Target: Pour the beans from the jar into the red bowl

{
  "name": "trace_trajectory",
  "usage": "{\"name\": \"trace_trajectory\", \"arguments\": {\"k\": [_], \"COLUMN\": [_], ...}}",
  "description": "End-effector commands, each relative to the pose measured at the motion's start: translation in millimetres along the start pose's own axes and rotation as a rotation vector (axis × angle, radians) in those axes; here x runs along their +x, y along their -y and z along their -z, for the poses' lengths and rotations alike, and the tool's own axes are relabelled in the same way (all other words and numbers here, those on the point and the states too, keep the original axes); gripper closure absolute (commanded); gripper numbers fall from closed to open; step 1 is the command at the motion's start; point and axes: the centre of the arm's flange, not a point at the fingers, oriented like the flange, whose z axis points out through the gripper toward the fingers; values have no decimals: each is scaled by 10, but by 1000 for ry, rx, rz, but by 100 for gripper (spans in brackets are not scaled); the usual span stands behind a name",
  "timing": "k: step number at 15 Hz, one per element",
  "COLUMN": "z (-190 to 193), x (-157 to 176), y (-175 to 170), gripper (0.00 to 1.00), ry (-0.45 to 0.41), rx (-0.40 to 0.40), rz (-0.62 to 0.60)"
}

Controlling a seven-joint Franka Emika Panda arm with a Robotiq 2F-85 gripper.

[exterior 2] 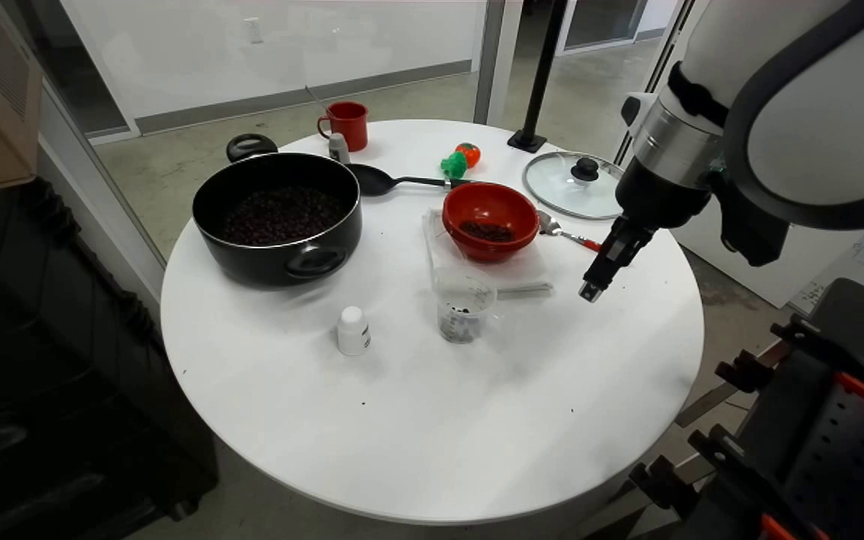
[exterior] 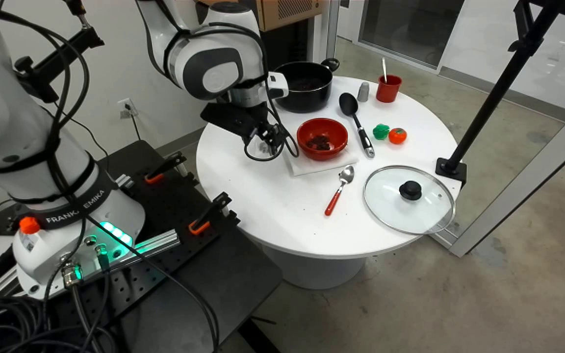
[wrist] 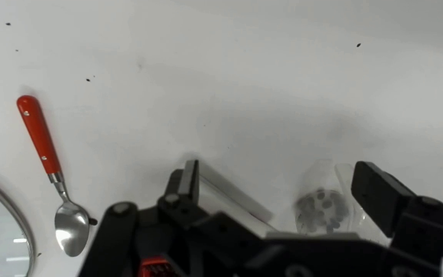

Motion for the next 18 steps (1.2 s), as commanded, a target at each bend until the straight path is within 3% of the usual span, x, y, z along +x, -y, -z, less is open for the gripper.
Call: {"name": "trace_trajectory", "arguments": {"k": [1, 8, 18], "z": [-113, -293, -696], "x": [207, 629, 768], "y": [157, 671, 696], "gripper": [0, 0, 0], "ry": [18, 12, 77], "rx": [-2, -22, -37], "rz": [15, 81, 44]}}
